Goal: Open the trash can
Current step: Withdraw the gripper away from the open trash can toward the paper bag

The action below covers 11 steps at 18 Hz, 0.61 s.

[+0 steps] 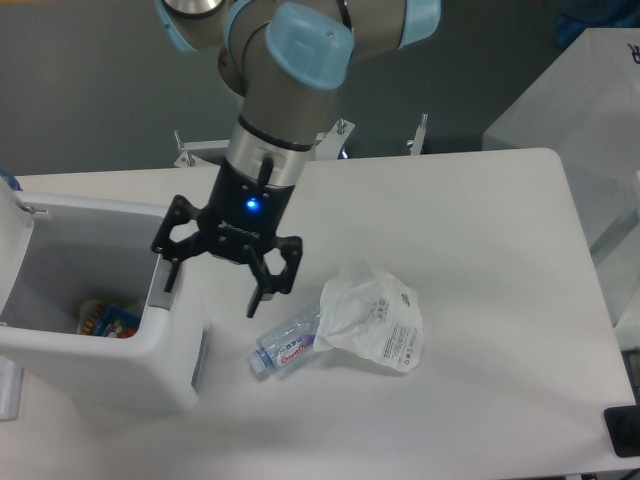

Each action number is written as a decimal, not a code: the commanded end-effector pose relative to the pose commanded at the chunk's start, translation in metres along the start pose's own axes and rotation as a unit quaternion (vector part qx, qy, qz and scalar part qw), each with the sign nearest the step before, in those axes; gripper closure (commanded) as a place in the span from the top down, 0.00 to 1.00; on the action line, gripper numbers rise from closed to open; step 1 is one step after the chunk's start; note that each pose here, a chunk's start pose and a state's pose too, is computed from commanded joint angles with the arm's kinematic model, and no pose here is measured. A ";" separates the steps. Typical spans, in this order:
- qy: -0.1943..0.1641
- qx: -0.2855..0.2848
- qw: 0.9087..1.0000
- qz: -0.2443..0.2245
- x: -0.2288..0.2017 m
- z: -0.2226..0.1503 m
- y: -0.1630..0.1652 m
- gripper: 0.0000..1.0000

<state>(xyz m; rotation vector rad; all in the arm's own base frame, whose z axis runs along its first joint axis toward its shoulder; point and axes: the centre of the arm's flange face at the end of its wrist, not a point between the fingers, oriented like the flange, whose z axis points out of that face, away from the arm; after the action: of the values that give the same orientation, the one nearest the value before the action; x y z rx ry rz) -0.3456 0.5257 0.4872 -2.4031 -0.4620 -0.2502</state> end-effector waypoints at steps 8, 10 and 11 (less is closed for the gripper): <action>-0.078 -0.029 0.996 0.039 -0.192 0.014 0.009 1.00; -0.111 -0.052 0.991 0.057 -0.223 0.014 0.013 1.00; -0.126 -0.066 0.987 0.071 -0.237 0.016 0.016 1.00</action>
<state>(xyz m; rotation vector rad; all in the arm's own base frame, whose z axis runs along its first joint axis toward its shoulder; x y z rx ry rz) -0.5558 0.4626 0.3959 -2.5976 -0.3947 0.0896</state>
